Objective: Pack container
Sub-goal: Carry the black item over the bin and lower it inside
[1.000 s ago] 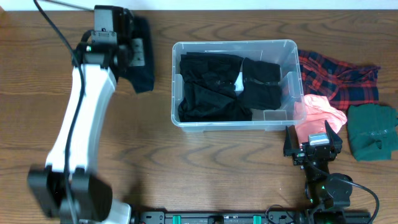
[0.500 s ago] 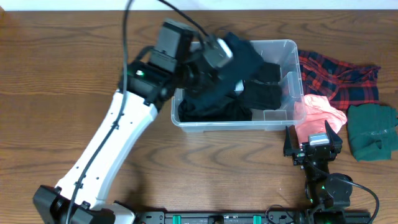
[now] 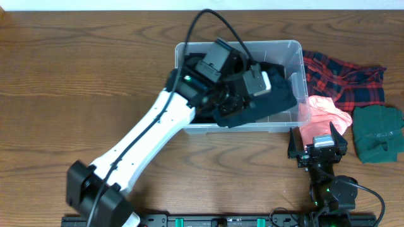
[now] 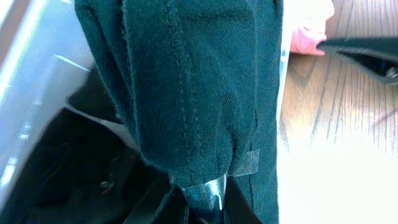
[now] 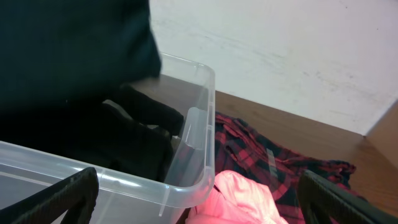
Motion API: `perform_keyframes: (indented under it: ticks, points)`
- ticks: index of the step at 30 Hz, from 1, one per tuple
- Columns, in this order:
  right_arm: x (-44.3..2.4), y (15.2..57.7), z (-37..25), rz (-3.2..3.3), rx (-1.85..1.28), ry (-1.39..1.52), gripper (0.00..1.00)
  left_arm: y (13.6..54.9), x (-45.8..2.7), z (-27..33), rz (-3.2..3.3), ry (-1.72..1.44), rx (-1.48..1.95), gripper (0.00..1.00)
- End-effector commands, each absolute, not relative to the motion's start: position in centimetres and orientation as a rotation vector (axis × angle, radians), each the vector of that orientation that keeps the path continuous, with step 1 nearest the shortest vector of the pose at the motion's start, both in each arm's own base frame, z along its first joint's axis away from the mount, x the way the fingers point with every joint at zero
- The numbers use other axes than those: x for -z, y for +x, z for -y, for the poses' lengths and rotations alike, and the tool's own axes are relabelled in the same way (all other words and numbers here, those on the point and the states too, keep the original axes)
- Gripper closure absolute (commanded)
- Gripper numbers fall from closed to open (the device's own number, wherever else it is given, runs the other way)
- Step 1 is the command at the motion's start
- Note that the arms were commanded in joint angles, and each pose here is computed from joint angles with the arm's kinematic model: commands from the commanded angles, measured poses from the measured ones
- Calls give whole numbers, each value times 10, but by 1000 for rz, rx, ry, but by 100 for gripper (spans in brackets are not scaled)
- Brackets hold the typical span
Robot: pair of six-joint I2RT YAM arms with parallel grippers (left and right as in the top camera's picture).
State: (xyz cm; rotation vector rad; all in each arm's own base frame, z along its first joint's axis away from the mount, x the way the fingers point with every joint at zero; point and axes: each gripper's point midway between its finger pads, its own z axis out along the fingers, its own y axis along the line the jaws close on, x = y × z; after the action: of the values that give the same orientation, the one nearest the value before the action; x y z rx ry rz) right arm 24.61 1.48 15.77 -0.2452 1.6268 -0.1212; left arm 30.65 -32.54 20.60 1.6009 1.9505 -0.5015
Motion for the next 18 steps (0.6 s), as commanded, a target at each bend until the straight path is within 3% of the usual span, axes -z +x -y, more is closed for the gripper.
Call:
perform_keyframes:
  ticks: [1, 18]
  points:
    - [-156, 246, -14, -1631, 133, -248, 1, 302, -196, 338, -1892, 1685, 520, 94]
    - [-156, 246, -14, -1631, 133, -248, 1, 315, -189, 357, -1803, 1701, 503, 94]
